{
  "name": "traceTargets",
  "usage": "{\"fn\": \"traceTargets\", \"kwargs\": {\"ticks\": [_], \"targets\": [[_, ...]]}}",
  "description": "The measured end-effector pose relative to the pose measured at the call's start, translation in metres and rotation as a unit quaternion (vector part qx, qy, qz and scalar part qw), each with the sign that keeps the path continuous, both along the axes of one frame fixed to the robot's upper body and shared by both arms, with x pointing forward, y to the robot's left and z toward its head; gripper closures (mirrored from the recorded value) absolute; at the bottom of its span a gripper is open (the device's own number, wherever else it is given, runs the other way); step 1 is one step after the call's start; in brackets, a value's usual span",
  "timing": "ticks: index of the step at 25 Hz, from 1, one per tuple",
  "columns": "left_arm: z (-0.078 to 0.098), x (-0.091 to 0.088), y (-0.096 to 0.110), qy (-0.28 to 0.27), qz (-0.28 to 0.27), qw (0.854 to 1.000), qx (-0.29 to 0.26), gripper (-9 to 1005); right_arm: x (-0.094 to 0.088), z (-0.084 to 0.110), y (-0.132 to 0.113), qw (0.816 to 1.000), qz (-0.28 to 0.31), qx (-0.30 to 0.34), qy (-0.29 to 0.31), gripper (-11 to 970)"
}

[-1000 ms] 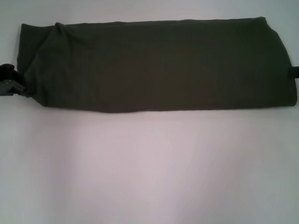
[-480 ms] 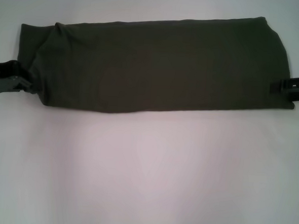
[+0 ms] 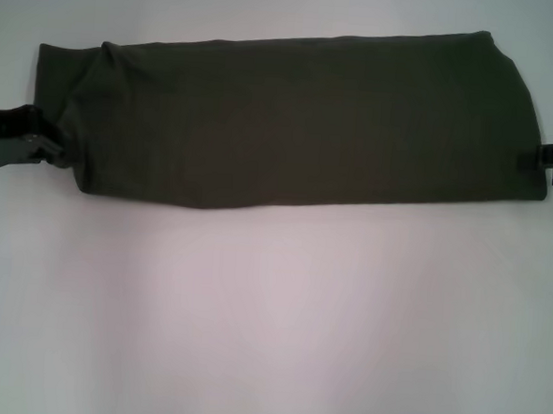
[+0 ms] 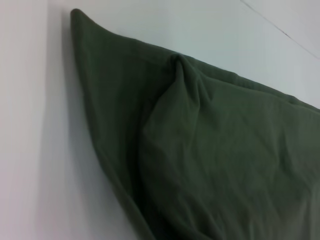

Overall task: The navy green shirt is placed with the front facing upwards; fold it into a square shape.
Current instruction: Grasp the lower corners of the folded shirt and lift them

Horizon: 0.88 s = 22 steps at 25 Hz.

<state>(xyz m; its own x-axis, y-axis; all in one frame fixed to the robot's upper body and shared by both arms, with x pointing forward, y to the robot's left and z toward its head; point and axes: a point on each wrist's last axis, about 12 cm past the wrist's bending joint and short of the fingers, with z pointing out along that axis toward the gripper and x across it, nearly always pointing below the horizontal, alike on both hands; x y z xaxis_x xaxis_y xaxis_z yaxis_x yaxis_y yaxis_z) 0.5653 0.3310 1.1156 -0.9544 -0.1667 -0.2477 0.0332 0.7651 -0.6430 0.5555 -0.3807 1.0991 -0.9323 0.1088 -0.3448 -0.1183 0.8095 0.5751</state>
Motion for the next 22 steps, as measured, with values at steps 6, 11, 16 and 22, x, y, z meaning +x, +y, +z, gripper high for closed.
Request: {"fn": "traceTargets", "kwargs": {"ticks": [6,11,16,22], "targets": [[0.0,0.001,-0.001,-0.002,0.001,1.0,0.0,982,0.001,-0.006,0.008,1.0,0.003,0.002,-0.001,82],[0.0,0.001,-0.002,-0.002,0.001,1.0,0.0,982,0.004,-0.01,0.014,1.0,0.004,-0.005,-0.005,83],[0.0,0.001,-0.002,-0.002,0.0,1.0,-0.001,981,0.004,-0.012,0.019,1.0,0.006,-0.002,-0.005,84],[0.001,0.004,-0.007,-0.004,-0.005,1.0,-0.002,981,0.003,-0.009,0.02,1.0,0.015,0.006,0.003,103]]}}
